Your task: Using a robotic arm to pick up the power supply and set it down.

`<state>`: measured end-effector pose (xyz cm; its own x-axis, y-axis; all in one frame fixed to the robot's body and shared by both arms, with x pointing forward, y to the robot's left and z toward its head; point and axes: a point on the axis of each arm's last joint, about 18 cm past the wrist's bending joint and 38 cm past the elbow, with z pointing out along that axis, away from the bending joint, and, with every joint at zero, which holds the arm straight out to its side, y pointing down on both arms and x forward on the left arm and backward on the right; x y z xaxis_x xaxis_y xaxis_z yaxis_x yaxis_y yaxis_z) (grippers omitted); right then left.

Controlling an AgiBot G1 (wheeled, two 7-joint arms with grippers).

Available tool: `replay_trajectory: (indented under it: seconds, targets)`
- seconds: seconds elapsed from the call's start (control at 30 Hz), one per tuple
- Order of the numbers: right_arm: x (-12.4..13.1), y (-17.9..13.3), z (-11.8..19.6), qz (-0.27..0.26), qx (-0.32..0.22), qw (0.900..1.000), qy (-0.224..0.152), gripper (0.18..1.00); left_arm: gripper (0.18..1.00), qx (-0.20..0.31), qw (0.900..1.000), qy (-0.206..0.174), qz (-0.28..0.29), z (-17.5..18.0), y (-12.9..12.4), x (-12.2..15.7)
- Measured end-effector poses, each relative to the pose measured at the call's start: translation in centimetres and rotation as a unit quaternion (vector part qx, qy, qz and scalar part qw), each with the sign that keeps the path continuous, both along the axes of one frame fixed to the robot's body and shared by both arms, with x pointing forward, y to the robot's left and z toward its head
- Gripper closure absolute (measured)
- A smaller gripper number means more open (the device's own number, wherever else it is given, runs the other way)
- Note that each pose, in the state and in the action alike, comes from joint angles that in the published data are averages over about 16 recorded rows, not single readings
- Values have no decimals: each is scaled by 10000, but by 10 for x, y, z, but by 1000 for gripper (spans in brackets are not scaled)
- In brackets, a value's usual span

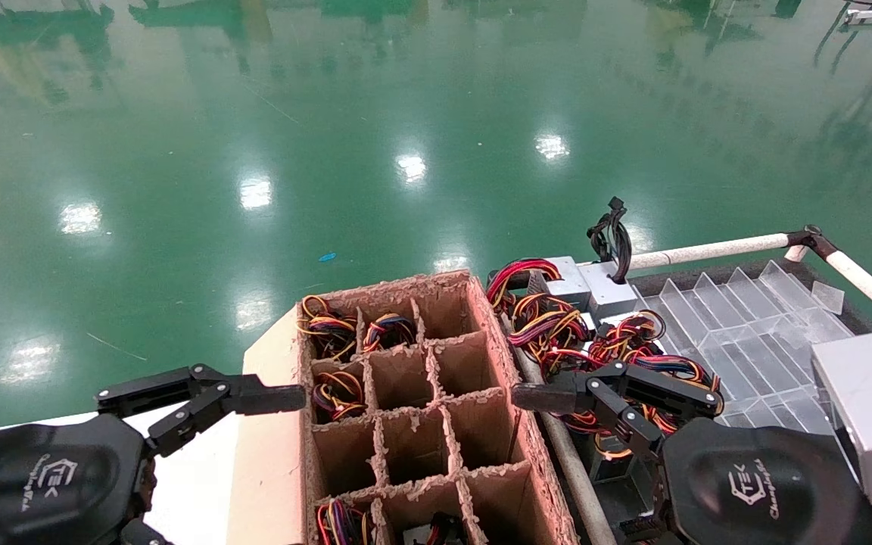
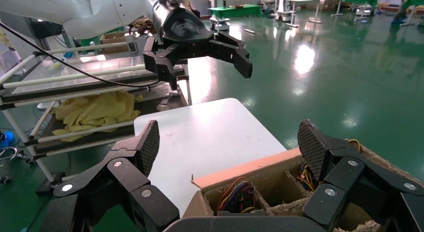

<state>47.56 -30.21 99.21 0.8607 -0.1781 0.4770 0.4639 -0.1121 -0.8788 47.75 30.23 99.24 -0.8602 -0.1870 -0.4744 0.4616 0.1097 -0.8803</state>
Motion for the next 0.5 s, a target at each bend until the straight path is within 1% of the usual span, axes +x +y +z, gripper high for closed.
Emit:
replay_trajectory:
  seconds: [0.13, 0.33, 0.5]
  targets:
    - [0, 0, 0, 0, 0, 10000, 0, 179, 303, 0, 10000, 0, 0, 0, 0, 0]
    - [0, 0, 0, 0, 0, 10000, 0, 179, 411, 0, 10000, 0, 0, 0, 0, 0]
    - [0, 0, 0, 0, 0, 10000, 0, 179, 528, 0, 10000, 0, 0, 0, 0, 0]
